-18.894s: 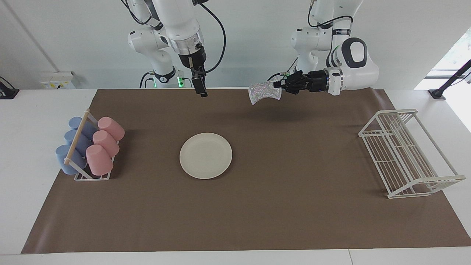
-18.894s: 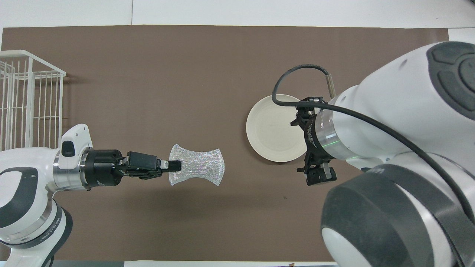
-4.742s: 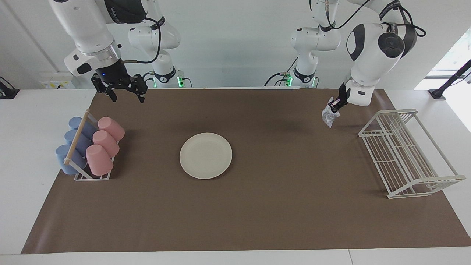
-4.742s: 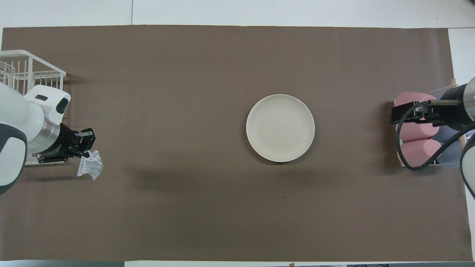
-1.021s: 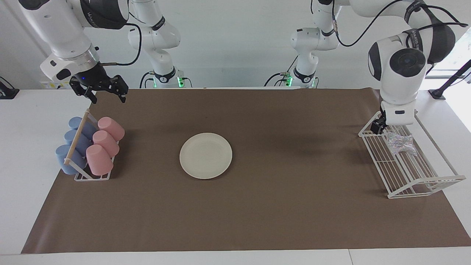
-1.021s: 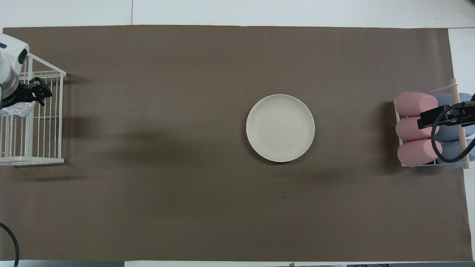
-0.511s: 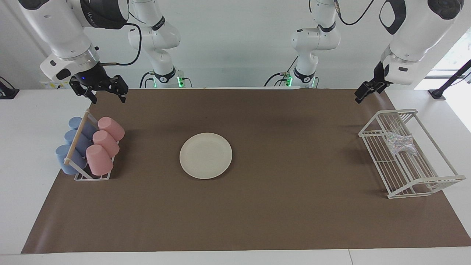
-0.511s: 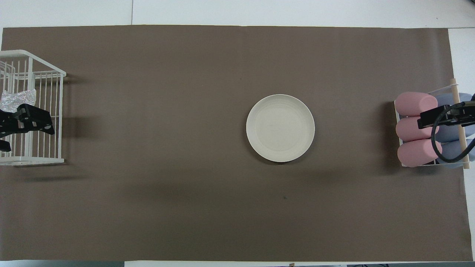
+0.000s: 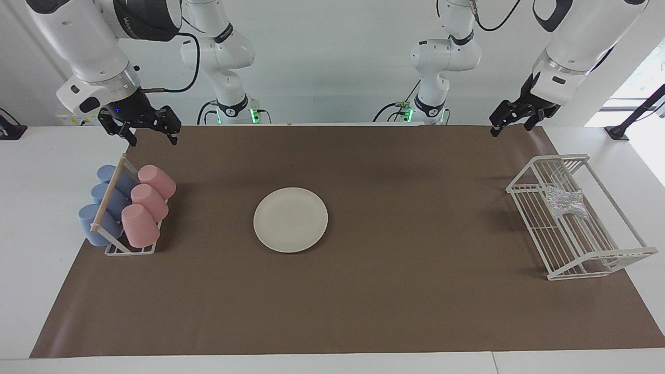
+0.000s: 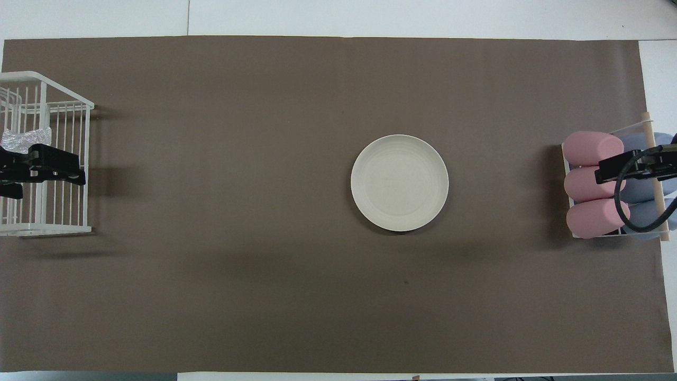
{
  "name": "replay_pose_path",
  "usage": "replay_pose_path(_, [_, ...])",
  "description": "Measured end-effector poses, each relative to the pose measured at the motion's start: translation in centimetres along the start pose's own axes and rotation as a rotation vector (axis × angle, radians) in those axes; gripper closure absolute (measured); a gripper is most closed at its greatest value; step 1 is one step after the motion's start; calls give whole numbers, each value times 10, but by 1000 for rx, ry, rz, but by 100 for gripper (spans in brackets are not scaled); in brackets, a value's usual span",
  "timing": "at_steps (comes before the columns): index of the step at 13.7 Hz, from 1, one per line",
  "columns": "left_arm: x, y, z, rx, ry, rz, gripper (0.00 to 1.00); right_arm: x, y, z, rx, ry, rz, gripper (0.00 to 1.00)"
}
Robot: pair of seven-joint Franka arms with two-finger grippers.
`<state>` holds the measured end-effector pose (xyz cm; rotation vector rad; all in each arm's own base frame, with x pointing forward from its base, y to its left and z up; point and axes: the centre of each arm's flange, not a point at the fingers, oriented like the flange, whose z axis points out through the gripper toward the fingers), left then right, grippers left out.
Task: Wipe plate with sponge
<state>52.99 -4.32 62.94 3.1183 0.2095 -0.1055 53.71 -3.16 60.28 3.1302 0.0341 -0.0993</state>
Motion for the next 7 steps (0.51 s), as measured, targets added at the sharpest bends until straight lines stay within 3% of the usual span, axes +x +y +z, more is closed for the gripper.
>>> replay_pose_path(7, [12, 3, 11, 6, -20, 28, 0, 0, -1, -4, -1, 8, -1, 0])
